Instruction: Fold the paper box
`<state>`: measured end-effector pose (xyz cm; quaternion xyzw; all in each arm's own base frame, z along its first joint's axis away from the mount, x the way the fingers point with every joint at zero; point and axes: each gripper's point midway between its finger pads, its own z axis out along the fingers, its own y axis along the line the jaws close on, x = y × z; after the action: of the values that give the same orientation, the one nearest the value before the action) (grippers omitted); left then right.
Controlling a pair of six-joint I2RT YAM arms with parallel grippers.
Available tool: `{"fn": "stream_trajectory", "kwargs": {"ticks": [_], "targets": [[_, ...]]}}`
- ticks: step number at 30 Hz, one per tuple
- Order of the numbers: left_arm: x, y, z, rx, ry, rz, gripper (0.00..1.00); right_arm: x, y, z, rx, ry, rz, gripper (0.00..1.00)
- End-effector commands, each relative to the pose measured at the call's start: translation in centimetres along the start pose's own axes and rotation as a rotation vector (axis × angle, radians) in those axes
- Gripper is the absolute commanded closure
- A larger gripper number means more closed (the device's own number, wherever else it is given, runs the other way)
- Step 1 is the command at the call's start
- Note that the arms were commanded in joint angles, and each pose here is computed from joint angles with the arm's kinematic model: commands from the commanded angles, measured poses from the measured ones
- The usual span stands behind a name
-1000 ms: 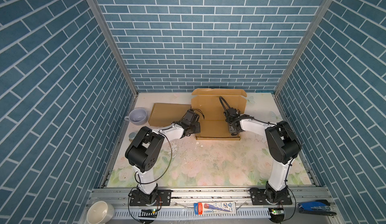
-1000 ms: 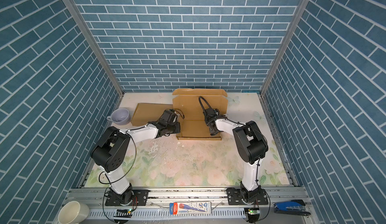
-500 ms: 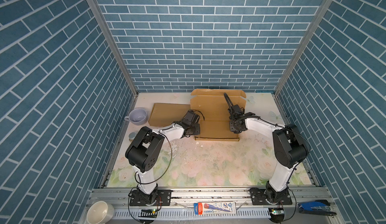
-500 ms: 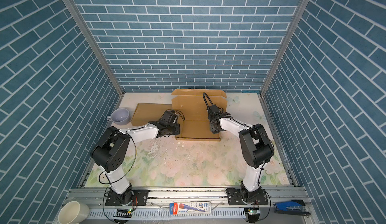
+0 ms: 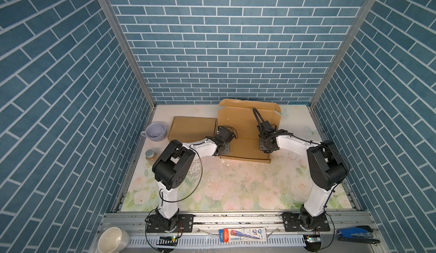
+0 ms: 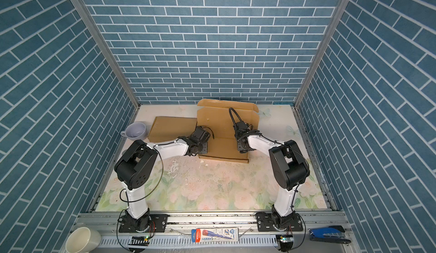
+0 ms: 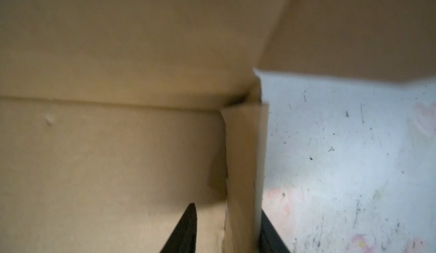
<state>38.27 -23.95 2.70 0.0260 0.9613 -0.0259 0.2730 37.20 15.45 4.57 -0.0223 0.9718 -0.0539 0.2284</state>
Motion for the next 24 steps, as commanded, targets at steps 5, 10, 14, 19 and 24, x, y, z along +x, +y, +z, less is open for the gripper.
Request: {"fn": "stream_trajectory", "kwargs": {"ticks": [5, 10, 14, 19, 24], "targets": [[2.3, 0.4, 0.7, -0.204, 0.057, 0.082, 1.00, 1.4, -0.5, 0.8, 0.055, 0.012, 0.054, 0.66], [2.4, 0.3, 1.0, -0.232, 0.076, 0.101, 1.00, 1.7, -0.1, 1.4, 0.043, 0.025, 0.052, 0.82], [2.6, 0.2, 1.4, -0.234, 0.094, 0.109, 1.00, 2.1, -0.1, 2.1, 0.054, 0.040, 0.049, 0.92], [2.4, -0.3, 1.2, -0.210, 0.098, 0.115, 1.00, 2.5, 0.0, 2.4, 0.052, 0.055, 0.044, 0.89], [1.6, -0.2, 0.2, -0.182, 0.084, 0.092, 0.93, 1.6, -0.1, 1.5, 0.048, 0.036, 0.037, 0.81]]}}
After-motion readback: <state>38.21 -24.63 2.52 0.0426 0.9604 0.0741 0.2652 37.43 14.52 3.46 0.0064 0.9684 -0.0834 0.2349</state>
